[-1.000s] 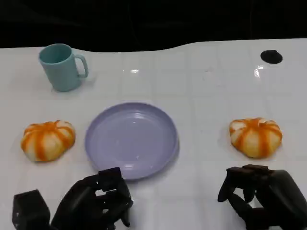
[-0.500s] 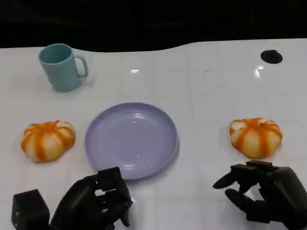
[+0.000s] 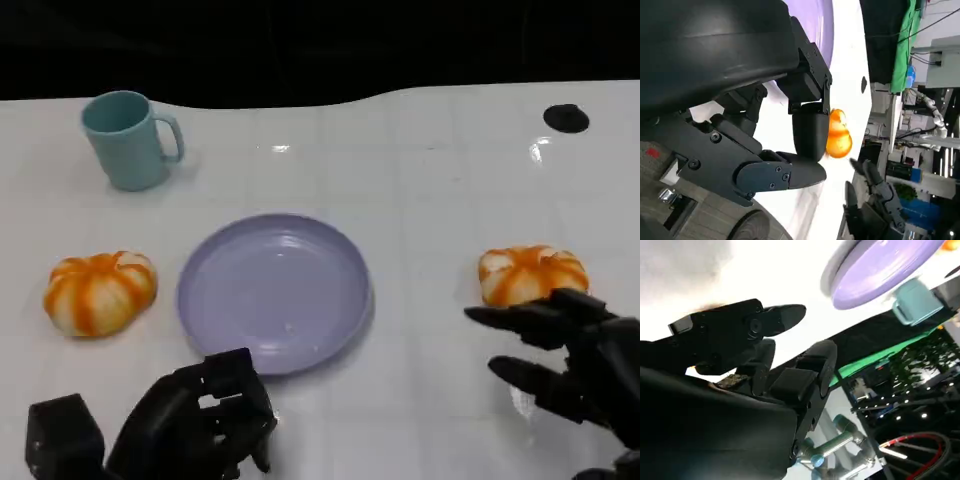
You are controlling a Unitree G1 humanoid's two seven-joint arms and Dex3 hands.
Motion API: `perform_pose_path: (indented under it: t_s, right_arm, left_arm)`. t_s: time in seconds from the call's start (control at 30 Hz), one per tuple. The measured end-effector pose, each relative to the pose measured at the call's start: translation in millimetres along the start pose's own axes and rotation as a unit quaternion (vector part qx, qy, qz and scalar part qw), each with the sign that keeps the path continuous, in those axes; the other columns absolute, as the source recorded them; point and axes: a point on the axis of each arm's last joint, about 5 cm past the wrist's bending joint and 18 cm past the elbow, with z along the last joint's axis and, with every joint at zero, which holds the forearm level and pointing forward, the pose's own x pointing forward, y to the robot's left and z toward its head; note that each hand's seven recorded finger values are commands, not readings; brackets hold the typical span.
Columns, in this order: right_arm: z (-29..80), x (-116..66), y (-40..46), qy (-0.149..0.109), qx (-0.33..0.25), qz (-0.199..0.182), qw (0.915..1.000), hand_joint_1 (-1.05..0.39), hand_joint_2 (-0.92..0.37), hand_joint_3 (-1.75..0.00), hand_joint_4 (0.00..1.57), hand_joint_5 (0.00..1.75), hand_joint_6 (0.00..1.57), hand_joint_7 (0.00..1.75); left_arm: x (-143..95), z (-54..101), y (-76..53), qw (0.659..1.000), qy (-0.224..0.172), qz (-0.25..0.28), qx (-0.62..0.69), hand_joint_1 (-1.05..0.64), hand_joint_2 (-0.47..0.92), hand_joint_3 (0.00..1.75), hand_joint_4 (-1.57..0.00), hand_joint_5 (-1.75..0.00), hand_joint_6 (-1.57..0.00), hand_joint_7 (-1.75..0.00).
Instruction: Grasp the bread from the table and place it into the plate.
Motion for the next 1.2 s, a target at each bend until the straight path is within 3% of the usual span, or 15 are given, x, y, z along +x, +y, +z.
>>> perform_pose_path:
  t_s: [0.17, 0.23, 0.5, 0.63, 0.83, 0.93, 1.2]
  right_arm:
    - [-1.9, 7.0, -10.8, 0.005, -0.036, -0.008, 0.9993, -0.44, -0.92, -0.05, 0.36, 0.33, 0.58, 0.0]
    - [-2.3, 9.5, -14.8, 0.009, -0.046, -0.01, 0.9989, -0.49, -0.92, -0.04, 0.28, 0.29, 0.48, 0.0]
    - [-0.1, 18.1, -28.8, 0.036, -0.108, 0.029, 0.9931, -0.55, -0.92, -0.04, 0.15, 0.21, 0.31, 0.0]
    - [1.5, 22.2, -29.5, 0.059, -0.126, 0.063, 0.9882, -0.59, -0.91, -0.02, 0.07, 0.18, 0.25, 0.0]
    - [4.8, 43.3, -28.6, 0.084, -0.182, 0.138, 0.97, -0.62, -0.91, 0.0, 0.04, 0.2, 0.22, 0.01]
    - [4.5, 53.8, -28.7, 0.086, -0.198, 0.153, 0.9643, -0.61, -0.88, 0.0, 0.07, 0.22, 0.25, 0.02]
    - [-4.0, 73.8, -19.2, 0.099, -0.236, 0.193, 0.9473, -0.56, -0.84, 0.0, 0.12, 0.23, 0.31, 0.02]
  left_arm:
    - [0.1, -0.1, -0.3, 1.0, 0.0, -0.001, 0.0, -0.53, 0.71, 0.56, -0.8, -1.75, -0.78, -1.39]
    - [0.1, -0.1, -0.3, 1.0, 0.0, -0.001, 0.0, -0.53, 0.71, 0.56, -0.8, -1.75, -0.78, -1.39]
    - [0.4, -0.7, -1.7, 1.0, 0.001, -0.004, 0.003, -0.53, 0.71, 0.57, -0.8, -1.75, -0.77, -1.4]
    - [0.3, -0.6, -2.1, 1.0, -0.001, -0.003, 0.003, -0.54, 0.71, 0.57, -0.8, -1.75, -0.77, -1.4]
    - [0.1, -0.6, -2.8, 1.0, -0.002, -0.003, 0.003, -0.55, 0.71, 0.58, -0.8, -1.75, -0.76, -1.41]
    - [-0.5, -0.9, -3.2, 1.0, -0.002, -0.003, 0.003, -0.54, 0.71, 0.58, -0.79, -1.75, -0.76, -1.41]
    - [-2.9, -1.8, -4.5, 1.0, -0.003, -0.002, 0.002, -0.53, 0.69, 0.58, -0.8, -1.75, -0.77, -1.41]
